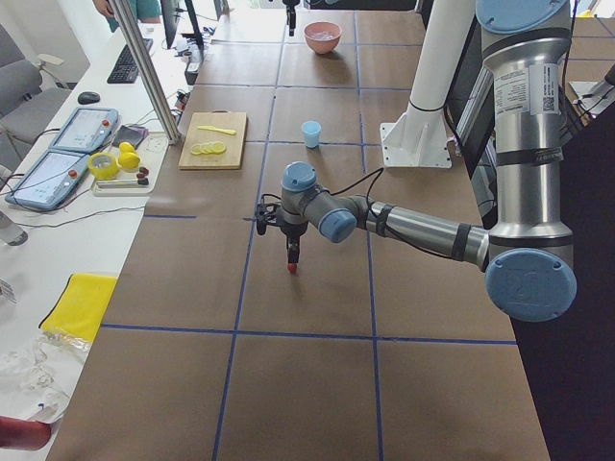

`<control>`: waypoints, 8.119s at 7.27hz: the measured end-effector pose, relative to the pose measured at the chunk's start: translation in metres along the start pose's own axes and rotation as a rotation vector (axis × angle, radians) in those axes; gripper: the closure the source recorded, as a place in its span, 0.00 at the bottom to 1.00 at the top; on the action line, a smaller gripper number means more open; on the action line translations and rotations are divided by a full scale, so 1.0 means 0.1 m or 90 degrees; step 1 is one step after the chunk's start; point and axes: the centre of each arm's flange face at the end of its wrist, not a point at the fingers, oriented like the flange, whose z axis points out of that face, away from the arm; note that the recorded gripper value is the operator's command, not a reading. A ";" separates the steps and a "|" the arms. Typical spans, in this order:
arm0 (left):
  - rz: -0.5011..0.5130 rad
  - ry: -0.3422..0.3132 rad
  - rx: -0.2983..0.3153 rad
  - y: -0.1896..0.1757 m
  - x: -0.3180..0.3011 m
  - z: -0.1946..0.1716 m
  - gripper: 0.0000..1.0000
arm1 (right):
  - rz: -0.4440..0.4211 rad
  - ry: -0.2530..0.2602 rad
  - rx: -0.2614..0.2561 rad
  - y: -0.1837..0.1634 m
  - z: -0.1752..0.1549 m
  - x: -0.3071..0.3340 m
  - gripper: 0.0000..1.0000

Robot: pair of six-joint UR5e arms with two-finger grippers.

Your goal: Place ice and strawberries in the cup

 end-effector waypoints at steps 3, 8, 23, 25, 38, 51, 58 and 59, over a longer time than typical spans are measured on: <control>-0.030 -0.009 0.003 -0.09 0.06 0.56 0.00 | -0.004 -0.006 0.000 0.10 -0.13 0.62 0.00; -0.041 -0.021 -0.008 -0.05 -0.13 0.76 0.00 | -0.002 -0.005 0.002 0.12 -0.16 0.71 0.00; -0.053 -0.012 -0.027 0.12 -0.02 0.78 0.99 | 0.002 -0.007 0.002 0.14 -0.17 0.73 0.00; -0.060 0.003 -0.038 0.14 0.09 0.52 1.00 | 0.006 -0.010 0.000 0.16 -0.18 0.78 0.00; -0.176 0.071 -0.102 0.68 4.79 -0.47 1.00 | 0.027 -0.034 0.002 1.40 0.61 3.77 0.00; -0.158 0.081 -0.101 0.76 5.40 -0.29 0.00 | 0.030 -0.031 0.001 1.43 0.63 3.79 0.00; 0.019 -0.028 -0.074 -0.19 3.41 -0.87 0.00 | 0.066 -0.045 -0.001 1.38 0.61 3.76 0.00; 0.050 -0.036 -0.081 -0.39 3.01 -1.00 0.00 | 0.074 -0.053 -0.001 1.38 0.62 3.75 0.00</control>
